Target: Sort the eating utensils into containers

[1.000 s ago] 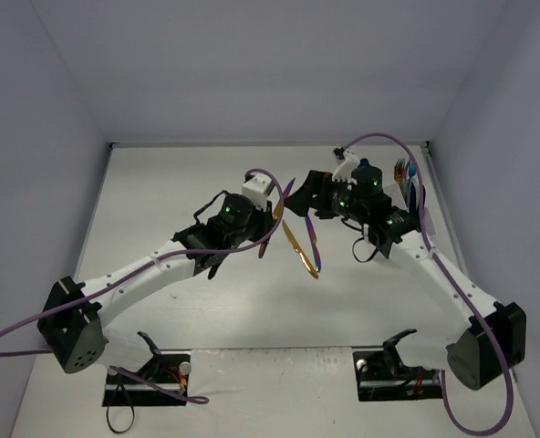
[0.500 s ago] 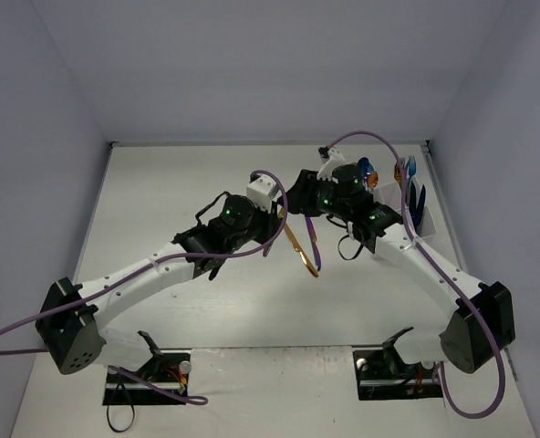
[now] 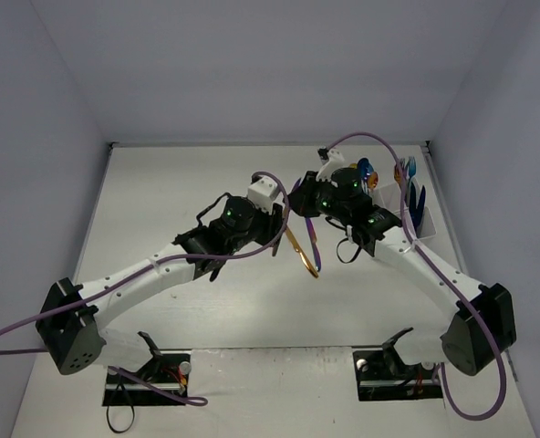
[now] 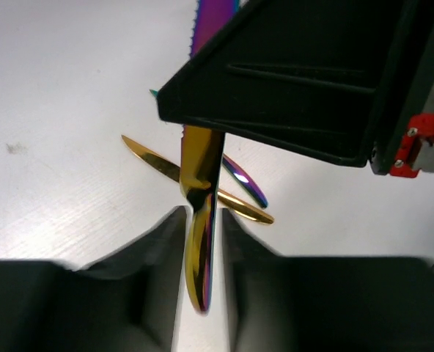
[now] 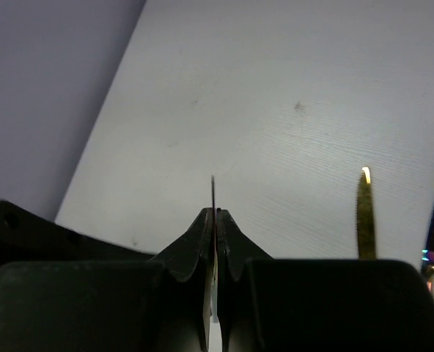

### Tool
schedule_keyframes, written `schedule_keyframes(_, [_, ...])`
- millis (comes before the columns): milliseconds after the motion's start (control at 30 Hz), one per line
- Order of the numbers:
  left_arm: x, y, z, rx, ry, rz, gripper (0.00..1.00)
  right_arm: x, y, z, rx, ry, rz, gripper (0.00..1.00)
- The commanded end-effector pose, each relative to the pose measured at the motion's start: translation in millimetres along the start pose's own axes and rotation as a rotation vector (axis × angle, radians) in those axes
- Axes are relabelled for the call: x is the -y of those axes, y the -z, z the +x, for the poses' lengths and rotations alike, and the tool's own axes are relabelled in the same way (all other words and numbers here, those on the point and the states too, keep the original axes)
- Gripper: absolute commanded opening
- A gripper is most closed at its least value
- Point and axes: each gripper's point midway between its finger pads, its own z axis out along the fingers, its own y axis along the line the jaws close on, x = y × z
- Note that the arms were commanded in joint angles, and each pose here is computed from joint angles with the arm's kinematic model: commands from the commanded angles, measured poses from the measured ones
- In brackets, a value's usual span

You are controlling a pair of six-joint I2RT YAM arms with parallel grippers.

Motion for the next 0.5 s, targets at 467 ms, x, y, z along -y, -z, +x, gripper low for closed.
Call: schedule_keyframes(467, [-84.0, 32.6, 71.8, -0.153, 0.324, -0.303, 0.82, 170.4, 177.2, -137.3, 0.37, 0.357, 0.911, 0.0])
